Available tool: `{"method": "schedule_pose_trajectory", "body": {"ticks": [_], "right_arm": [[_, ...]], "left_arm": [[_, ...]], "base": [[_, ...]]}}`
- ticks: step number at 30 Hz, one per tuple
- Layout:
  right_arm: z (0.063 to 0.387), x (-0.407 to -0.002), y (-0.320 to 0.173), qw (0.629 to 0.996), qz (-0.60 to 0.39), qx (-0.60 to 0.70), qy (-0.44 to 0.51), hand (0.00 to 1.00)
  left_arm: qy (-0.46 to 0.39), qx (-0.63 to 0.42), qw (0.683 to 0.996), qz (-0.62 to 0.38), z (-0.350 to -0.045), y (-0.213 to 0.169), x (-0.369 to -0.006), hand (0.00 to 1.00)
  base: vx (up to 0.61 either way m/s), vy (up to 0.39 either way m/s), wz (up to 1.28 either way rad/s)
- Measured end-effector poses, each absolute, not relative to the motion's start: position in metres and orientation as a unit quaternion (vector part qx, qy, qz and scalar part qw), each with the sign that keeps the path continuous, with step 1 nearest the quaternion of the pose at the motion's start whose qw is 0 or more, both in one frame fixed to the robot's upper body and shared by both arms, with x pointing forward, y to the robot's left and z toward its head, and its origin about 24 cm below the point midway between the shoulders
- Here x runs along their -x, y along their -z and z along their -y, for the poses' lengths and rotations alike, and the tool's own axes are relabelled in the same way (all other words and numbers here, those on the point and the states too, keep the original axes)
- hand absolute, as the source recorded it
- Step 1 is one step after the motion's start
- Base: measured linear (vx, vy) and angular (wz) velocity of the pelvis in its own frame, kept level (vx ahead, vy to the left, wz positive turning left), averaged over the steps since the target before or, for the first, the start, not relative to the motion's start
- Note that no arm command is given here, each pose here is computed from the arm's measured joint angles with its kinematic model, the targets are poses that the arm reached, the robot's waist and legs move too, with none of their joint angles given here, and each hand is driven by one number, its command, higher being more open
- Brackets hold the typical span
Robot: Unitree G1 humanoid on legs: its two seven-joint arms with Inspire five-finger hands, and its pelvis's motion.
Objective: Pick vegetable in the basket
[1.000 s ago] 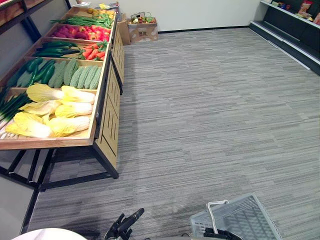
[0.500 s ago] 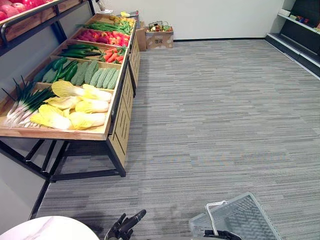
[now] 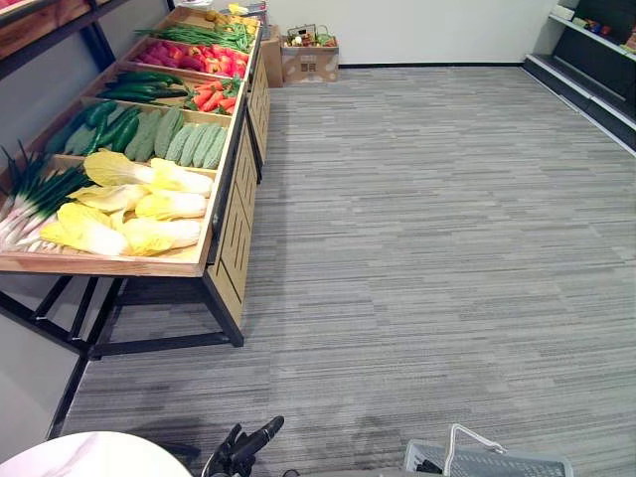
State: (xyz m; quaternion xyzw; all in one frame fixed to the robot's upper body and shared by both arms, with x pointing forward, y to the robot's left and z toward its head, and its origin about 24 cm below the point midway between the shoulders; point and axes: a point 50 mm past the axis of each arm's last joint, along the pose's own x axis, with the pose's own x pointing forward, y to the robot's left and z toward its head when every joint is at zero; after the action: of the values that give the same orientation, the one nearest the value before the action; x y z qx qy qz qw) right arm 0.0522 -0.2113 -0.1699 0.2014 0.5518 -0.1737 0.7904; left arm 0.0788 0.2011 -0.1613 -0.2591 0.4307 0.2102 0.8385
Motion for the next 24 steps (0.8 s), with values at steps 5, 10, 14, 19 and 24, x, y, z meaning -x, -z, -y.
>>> {"method": "schedule_pose_trajectory", "body": {"ticks": [5, 10, 14, 19, 24], "right_arm": [[0.210, -0.062, 0.169, 0.798, -0.550, -0.189, 0.158, 0.00], [0.207, -0.068, 0.168, 0.800, -0.547, -0.193, 0.153, 0.00], [0.209, -0.068, 0.168, 0.798, -0.547, -0.194, 0.161, 0.00], [0.221, -0.060, 0.167, 0.788, -0.543, -0.207, 0.203, 0.00], [0.217, -0.060, 0.167, 0.785, -0.513, -0.253, 0.237, 0.00]], "left_arm": [[-0.225, 0.253, 0.832, -0.440, -0.203, 0.162, -0.073, 1.00], [-0.227, 0.254, 0.830, -0.443, -0.203, 0.162, -0.073, 1.00], [-0.232, 0.256, 0.829, -0.440, -0.206, 0.162, -0.072, 1.00], [-0.233, 0.256, 0.828, -0.441, -0.209, 0.161, -0.074, 1.00], [-0.258, 0.241, 0.813, -0.463, -0.221, 0.163, -0.055, 1.00]], "base": [[-0.05, -0.005, 0.12], [-0.07, 0.004, -0.02], [-0.03, 0.033, 0.07], [0.03, 0.133, 0.23], [0.03, 0.088, 0.07]]}}
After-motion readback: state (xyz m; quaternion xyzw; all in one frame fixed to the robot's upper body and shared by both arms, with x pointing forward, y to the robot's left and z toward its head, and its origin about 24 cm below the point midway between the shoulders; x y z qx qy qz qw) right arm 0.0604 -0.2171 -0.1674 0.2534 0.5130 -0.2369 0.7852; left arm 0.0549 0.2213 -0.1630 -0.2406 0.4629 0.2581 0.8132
